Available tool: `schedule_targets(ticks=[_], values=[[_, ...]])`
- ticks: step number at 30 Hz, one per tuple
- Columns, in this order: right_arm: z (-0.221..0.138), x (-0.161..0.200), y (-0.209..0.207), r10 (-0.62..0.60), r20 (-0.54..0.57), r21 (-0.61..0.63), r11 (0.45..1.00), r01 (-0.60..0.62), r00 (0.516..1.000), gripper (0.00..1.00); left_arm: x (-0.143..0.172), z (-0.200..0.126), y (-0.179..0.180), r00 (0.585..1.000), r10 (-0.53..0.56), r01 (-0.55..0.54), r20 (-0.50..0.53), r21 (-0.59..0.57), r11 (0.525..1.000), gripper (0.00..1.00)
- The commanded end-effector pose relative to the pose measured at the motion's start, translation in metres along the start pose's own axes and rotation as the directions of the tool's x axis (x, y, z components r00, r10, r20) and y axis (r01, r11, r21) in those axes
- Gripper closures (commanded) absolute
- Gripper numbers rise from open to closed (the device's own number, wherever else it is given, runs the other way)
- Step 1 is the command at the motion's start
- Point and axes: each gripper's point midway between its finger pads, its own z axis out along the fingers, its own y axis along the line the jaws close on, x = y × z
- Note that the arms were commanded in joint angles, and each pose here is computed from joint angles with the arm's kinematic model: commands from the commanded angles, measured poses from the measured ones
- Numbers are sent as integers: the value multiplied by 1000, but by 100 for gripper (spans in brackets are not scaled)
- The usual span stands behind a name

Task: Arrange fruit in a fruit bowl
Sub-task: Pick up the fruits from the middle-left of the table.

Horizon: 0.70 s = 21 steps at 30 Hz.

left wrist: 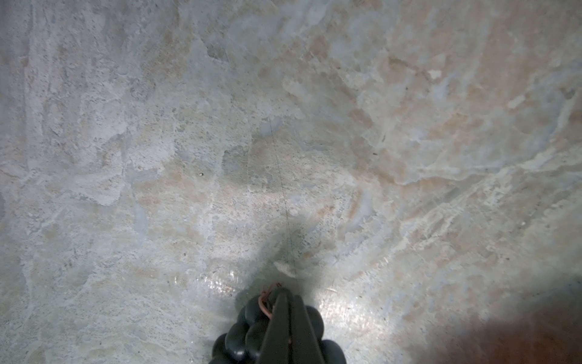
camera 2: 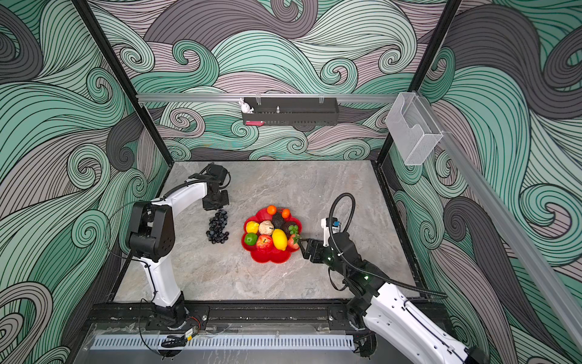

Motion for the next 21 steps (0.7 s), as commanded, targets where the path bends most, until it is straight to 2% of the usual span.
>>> schedule_targets(ticks=[1,7,12,15,21], values=[[0,-1,-2,3,5,6,1000,-3,1000,22,3,1,4,1000,-15,15,-20,-5,1000,100],[0,-1,-2,-1,4,6,1000,1,1000,22,1,-15,4,999,-38,37,32,38,999,100],[0,-3,-1,-2,8,8,1000,2,1000,22,-2,-58,7,975,-124,95,186,156,983,100],[1,-3,0,-3,6,6,1000,3,1000,22,5,-77,4,963,-142,86,230,235,968,100],[3,-6,3,-5,3,4,1000,5,1000,22,25,-106,8,949,-165,78,268,309,948,100]])
